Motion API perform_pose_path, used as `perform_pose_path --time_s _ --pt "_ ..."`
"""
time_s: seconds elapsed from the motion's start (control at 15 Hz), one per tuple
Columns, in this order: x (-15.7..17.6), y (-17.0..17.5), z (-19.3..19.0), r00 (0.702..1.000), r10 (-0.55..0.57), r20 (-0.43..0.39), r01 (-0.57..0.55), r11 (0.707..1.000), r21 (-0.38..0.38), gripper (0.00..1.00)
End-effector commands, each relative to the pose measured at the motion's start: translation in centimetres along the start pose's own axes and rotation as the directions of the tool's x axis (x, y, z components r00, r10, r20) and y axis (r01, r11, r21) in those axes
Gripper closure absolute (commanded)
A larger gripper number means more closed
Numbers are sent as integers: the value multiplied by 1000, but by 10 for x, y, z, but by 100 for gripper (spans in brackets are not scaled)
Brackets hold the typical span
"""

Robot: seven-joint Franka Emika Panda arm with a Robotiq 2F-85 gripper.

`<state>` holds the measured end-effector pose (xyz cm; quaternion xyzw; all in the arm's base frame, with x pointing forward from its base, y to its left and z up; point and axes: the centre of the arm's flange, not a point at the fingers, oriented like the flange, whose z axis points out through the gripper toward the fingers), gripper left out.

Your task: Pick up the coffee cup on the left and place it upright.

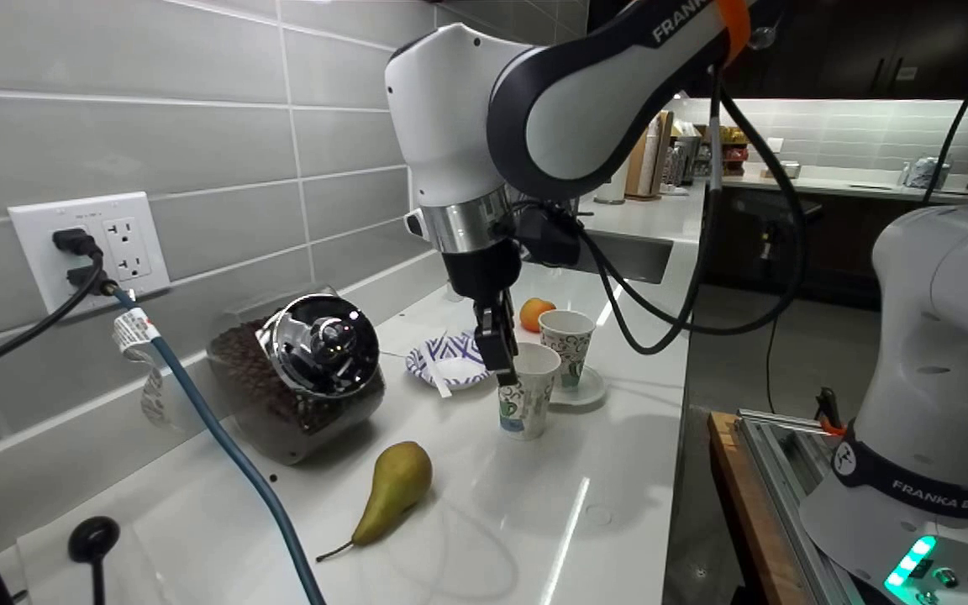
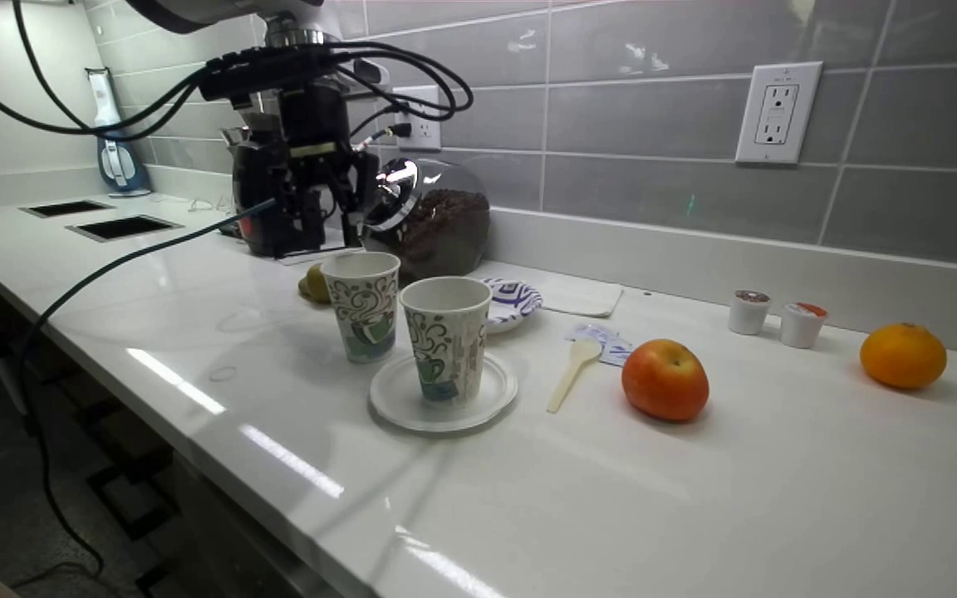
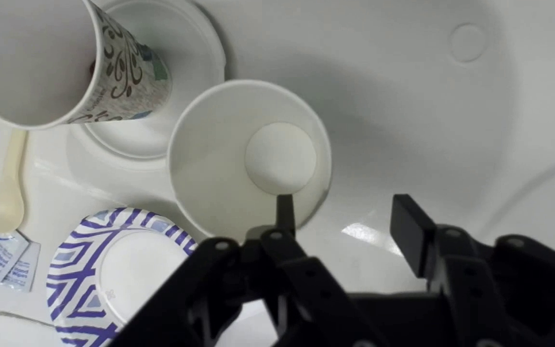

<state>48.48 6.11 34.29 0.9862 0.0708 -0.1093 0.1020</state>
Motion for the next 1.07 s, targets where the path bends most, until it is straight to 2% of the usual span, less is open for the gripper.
perform_pose_path --time_s 0.0,0.07,0.13,0.2,0.4,0.53,0.67,0.73,0.87,1.0 --pt "-32 -8 -35 998 27 -65 -29 999 -28 13" --pt "-40 -8 -44 996 35 -79 -36 999 -16 8" --pt "-48 -6 -54 994 47 -101 -44 999 27 13" --pt "-60 -2 -63 989 66 -129 -58 996 69 3" --pt "-96 13 -81 967 128 -222 -84 977 197 0" --pt "-126 31 -82 954 186 -234 -112 948 296 0" --pt "-161 59 -78 940 287 -184 -201 903 380 0" --pt "-110 38 -83 957 225 -183 -162 938 305 0" --pt "-135 56 -79 946 271 -180 -195 915 353 0" --pt "-145 58 -78 942 280 -186 -198 910 364 0"
